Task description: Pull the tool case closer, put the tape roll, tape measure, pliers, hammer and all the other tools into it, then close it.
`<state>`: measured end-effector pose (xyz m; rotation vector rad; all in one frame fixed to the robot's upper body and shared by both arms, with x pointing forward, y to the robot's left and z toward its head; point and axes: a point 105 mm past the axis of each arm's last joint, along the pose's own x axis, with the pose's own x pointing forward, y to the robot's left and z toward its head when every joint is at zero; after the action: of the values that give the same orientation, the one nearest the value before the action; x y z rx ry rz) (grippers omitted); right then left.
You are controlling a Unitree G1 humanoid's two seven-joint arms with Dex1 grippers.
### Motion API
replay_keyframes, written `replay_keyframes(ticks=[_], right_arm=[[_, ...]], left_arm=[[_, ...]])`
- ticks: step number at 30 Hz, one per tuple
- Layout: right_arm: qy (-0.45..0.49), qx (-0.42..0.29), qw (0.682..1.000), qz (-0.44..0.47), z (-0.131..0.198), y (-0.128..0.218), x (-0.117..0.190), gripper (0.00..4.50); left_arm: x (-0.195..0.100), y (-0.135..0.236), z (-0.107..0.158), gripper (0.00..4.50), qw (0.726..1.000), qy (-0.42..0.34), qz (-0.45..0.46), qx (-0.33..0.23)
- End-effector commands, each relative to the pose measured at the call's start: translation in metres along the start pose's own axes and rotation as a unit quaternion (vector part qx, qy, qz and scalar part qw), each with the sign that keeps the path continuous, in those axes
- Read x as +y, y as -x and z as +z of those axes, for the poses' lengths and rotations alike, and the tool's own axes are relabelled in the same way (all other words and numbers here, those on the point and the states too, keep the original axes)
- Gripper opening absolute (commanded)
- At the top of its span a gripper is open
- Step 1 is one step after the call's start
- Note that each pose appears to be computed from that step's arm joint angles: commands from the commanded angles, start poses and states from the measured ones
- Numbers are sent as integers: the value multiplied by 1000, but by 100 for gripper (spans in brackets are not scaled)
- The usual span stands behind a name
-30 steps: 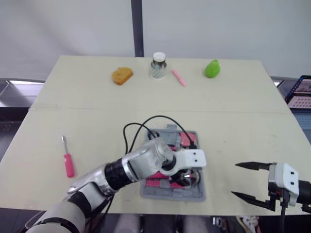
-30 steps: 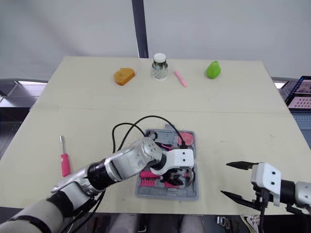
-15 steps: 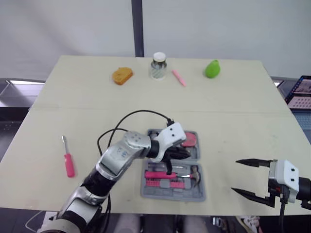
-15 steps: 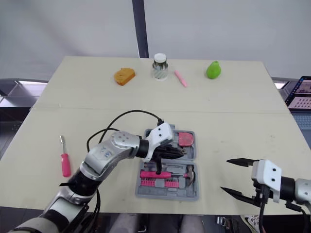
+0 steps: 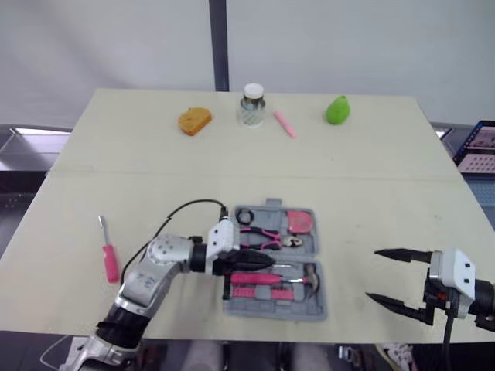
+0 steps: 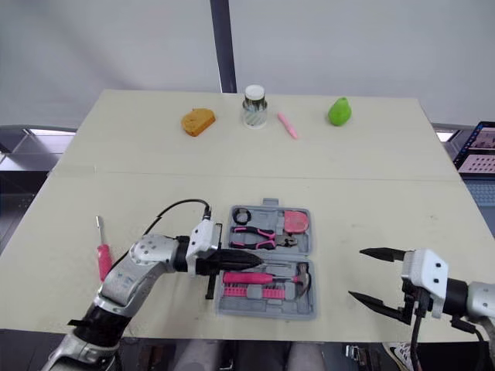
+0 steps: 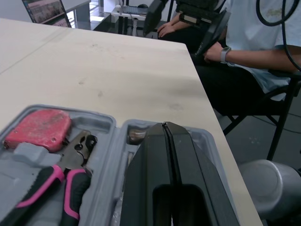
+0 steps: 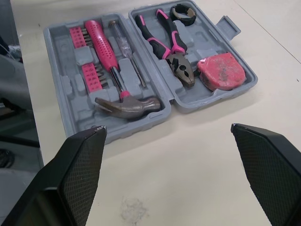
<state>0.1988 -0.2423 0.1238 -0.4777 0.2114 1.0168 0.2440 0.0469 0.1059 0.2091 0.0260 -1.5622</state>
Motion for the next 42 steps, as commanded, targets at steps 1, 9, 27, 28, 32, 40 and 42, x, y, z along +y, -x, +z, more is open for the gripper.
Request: replay_keyframes(ticks=[1, 9, 27, 28, 32, 40, 42], right_arm=[[6, -17, 1000, -5, 8, 1, 0, 450], [3, 5, 1000, 12, 1, 9, 9, 450], [3, 13, 1000, 7, -2, 12, 14, 450], [3, 13, 1000, 6, -2, 12, 14, 450], [3, 14, 1000, 5, -2, 12, 14, 450], [6, 17, 1000, 1, -1, 13, 12, 450], [6, 17, 1000, 0, -1, 13, 12, 450]], left_arm=[[-6, -3, -5, 2, 1000, -15, -13, -3], [1, -7, -21, 2, 1000, -4, -3, 22], [2, -17, -56, 2, 997, 10, -11, 76], [4, -18, -56, 2, 997, 15, -6, 72], [7, -20, -57, 2, 998, 17, 2, 68], [3, -23, -72, 2, 994, 16, -2, 104], [1, -24, -73, 2, 994, 15, -5, 106]])
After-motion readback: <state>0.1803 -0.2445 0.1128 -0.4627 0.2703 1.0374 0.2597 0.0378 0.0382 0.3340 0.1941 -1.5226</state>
